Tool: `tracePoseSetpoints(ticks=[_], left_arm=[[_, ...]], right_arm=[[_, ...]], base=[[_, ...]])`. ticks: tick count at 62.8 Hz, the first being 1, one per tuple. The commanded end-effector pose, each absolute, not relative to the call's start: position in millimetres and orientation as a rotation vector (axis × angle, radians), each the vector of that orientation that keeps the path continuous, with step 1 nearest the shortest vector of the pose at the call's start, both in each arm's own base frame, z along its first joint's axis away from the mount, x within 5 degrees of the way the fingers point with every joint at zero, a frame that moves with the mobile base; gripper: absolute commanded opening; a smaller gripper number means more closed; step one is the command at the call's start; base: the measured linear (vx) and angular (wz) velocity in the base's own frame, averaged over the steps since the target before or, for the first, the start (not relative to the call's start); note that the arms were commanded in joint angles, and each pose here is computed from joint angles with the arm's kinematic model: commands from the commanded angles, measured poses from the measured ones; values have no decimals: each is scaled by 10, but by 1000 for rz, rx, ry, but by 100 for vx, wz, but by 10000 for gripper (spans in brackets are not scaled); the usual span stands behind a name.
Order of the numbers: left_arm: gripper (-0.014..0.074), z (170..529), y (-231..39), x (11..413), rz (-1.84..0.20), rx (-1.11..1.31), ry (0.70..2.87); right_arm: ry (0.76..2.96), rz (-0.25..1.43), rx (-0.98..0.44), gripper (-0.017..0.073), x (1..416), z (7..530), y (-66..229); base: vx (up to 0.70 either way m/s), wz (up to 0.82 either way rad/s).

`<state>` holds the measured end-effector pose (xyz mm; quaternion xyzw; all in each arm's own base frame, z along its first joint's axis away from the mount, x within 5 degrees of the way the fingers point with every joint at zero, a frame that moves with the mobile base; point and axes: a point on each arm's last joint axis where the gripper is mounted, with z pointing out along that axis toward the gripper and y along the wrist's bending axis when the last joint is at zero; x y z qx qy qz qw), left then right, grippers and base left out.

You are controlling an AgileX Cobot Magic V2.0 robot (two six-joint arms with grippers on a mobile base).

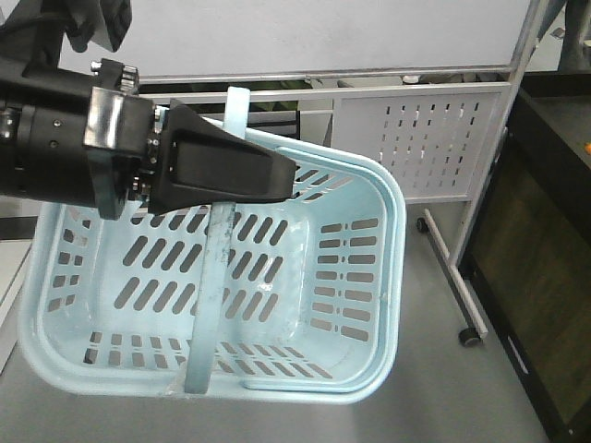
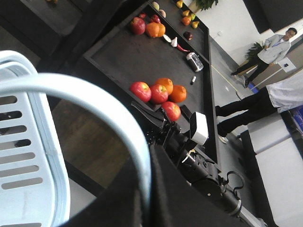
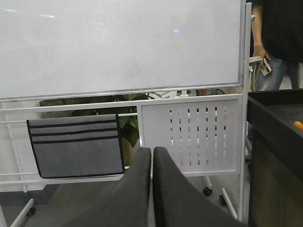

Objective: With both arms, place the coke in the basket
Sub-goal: 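Carry the basket in the left gripper while driving to the snack shelves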

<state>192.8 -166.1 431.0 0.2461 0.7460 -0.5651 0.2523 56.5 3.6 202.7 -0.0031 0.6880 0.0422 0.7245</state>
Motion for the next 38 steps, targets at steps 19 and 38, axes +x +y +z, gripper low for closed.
tracePoseSetpoints(ticks=[19, 38], left_arm=[[-6, 4519, -1645, 1830, -1603, 645, 1915], [-6, 4519, -1645, 1830, -1603, 645, 1915]], right_arm=[[1441, 82, -10, -2, 553, 2075, 31], [1440, 82, -10, -2, 553, 2076, 31]], base=[[28, 15], [24, 34]])
